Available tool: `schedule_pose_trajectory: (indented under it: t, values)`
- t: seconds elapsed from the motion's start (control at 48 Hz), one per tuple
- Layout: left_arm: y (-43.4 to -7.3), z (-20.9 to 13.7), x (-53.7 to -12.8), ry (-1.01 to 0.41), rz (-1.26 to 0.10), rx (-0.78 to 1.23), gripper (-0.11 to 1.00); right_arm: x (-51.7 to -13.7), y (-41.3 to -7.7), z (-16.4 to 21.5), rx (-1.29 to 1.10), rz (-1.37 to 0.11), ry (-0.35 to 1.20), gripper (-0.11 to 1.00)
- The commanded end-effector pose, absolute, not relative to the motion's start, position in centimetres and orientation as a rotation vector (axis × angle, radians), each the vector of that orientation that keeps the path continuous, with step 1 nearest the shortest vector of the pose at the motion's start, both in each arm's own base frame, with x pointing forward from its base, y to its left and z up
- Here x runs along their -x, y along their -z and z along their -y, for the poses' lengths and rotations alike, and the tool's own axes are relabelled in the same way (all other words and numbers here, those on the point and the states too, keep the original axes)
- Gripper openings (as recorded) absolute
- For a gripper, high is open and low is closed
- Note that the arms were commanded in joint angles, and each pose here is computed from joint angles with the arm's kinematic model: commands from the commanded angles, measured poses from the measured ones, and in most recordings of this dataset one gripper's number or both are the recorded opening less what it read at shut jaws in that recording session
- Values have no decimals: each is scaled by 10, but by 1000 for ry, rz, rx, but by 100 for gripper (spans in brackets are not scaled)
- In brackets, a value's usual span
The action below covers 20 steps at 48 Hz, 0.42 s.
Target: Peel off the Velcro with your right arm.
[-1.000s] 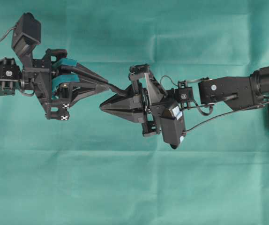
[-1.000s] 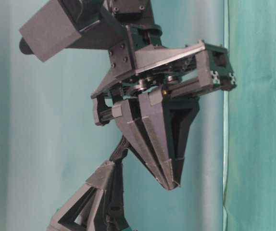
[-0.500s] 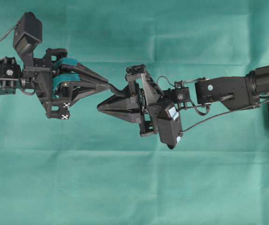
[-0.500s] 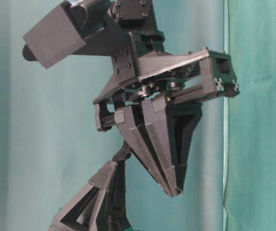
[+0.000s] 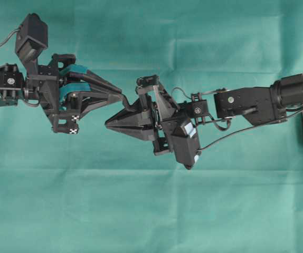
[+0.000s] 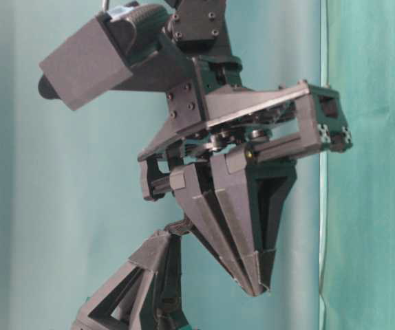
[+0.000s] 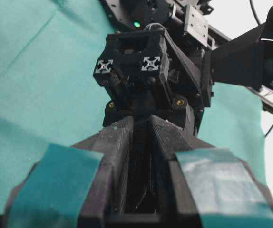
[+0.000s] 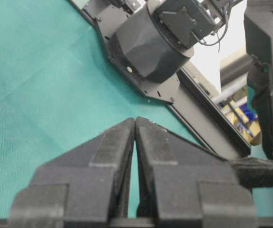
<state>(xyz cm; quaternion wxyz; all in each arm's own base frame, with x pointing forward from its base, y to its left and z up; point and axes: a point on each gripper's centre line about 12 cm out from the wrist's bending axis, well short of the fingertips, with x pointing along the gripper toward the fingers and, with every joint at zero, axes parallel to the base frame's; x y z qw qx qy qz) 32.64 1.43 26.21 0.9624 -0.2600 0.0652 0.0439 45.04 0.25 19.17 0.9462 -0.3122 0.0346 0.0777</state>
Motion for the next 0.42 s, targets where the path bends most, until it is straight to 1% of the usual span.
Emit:
schedule_pose_trajectory:
  t: [0.0,0.396]
  values:
    - [-272,-13,-329,-76,-97,526,10,-459,-216,0,636,-3,-131,-9]
    - [-271,-13,-329,-76,-99,525,10,-460,-213,0,636,-9,-133,-9]
